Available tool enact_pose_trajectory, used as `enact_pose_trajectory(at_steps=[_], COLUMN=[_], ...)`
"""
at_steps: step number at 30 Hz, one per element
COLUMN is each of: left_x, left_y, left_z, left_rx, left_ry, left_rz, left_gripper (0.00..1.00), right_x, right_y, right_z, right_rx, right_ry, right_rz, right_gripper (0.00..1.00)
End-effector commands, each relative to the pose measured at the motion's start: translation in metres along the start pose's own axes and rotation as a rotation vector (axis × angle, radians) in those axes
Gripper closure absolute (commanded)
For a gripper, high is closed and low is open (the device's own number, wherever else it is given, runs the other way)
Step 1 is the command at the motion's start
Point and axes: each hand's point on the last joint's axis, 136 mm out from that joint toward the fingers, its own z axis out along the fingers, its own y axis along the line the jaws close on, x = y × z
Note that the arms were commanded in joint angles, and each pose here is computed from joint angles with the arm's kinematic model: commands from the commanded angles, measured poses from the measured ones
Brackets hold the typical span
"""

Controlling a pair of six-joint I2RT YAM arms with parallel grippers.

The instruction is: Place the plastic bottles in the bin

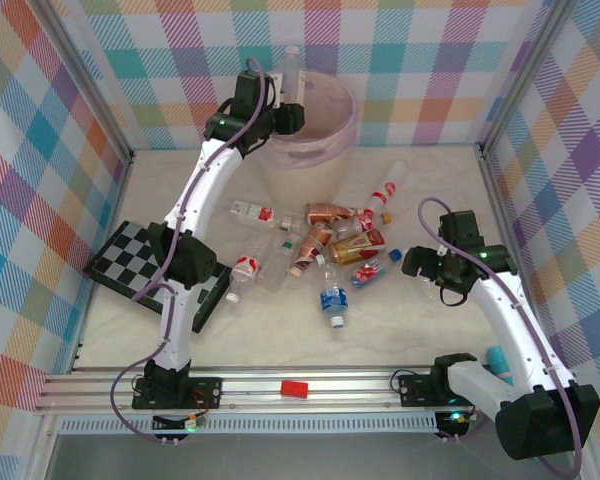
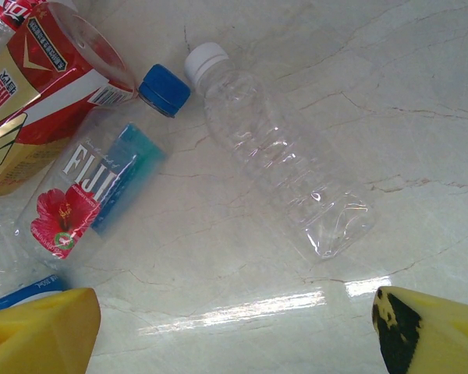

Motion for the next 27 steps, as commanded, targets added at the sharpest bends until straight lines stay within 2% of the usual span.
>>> enact_pose_trajectory(at_steps=[1,4,8,20,27], left_x=[0.020,0.019,0.016,-0.014,-0.052], left_y=[0.009,0.008,0.006,-0.017,-0.040], left_z=[0.012,0.013,0.010,-0.012,-0.051], left_rx=[0.002,0.008,0.014,0.110,0.196], left_ry=[0.070,0.067,0.058,-0.025,-0.134], left_rz=[-0.004,-0.004,-0.006,-0.001,0.011], left_gripper=[0.42,0.28,0.20,0.15,0.01], right_x=[0.001,0.002,0.000,-0.005,-0.001], right_y=[0.000,-0.003,-0.008,-0.021,-0.032], right_z=[-0.002,0.000,0.003,0.047,0.085], right_rx=[-0.007,0.008,0.040,0.146,0.196], right_ry=[-0.006,-0.002,-0.003,0.086,0.167], right_rz=[0.015,0.015,0.004,-0.031,-0.020], right_gripper=[0.10,0.09,0.09,0.05,0.05])
